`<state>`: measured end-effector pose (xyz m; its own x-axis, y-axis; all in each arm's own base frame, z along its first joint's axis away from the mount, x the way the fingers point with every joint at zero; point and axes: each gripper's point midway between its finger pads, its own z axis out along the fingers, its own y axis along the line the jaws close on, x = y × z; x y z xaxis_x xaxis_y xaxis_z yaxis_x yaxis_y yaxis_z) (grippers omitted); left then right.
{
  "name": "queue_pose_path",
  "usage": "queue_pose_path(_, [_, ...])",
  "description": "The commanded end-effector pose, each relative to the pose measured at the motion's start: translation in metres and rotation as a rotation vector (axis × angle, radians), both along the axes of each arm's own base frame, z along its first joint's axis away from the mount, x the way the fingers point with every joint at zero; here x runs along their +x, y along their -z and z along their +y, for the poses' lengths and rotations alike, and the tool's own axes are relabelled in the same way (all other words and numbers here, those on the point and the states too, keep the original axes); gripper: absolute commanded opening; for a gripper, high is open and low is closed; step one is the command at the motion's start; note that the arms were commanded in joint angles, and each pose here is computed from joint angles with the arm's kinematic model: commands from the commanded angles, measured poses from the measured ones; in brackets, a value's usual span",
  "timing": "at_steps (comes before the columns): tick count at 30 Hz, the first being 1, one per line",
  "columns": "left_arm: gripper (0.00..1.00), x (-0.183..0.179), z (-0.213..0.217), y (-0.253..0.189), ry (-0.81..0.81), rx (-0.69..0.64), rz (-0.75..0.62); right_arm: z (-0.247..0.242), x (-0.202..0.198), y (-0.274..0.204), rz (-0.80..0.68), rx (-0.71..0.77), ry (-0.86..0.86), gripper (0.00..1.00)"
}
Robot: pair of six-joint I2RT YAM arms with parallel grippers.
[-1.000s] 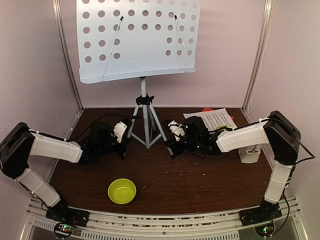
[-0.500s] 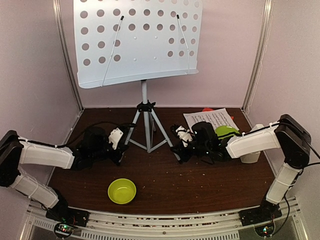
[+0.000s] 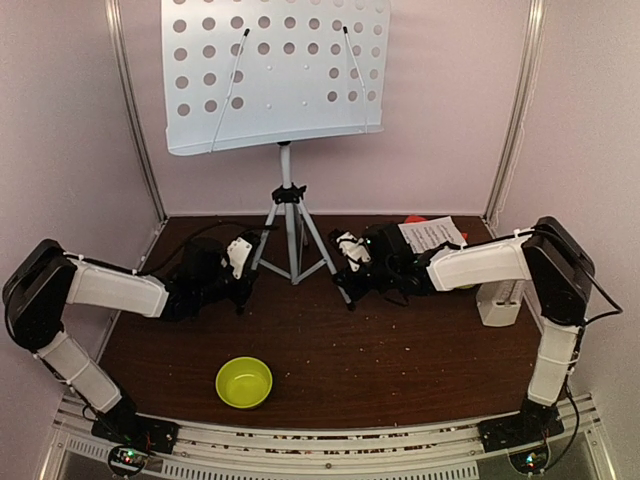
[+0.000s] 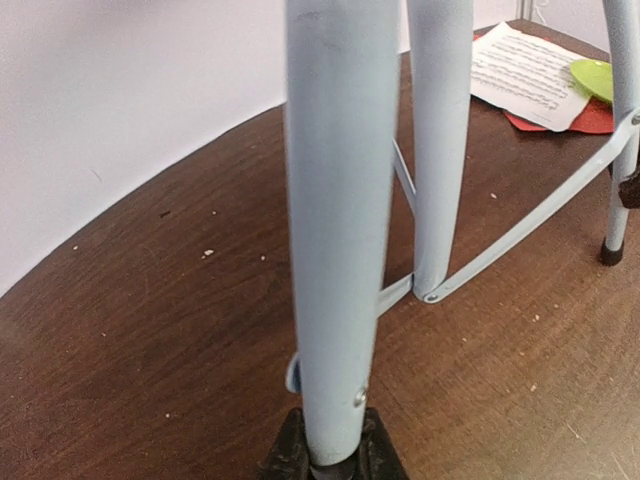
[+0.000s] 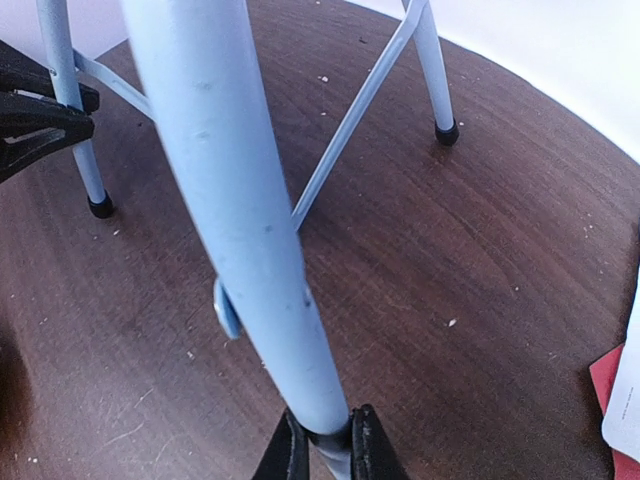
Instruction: Set up the instrument practice props
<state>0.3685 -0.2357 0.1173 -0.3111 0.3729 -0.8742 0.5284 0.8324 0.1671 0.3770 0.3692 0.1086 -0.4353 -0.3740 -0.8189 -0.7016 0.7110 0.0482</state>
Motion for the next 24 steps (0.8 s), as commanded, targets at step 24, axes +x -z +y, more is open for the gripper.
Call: queue_pose_path(24, [0.0, -0.012, 0.056, 0.016, -0.128, 0.035, 0.082, -0.116, -0.001, 0.069, 0.212, -0.135, 0.315, 0.0])
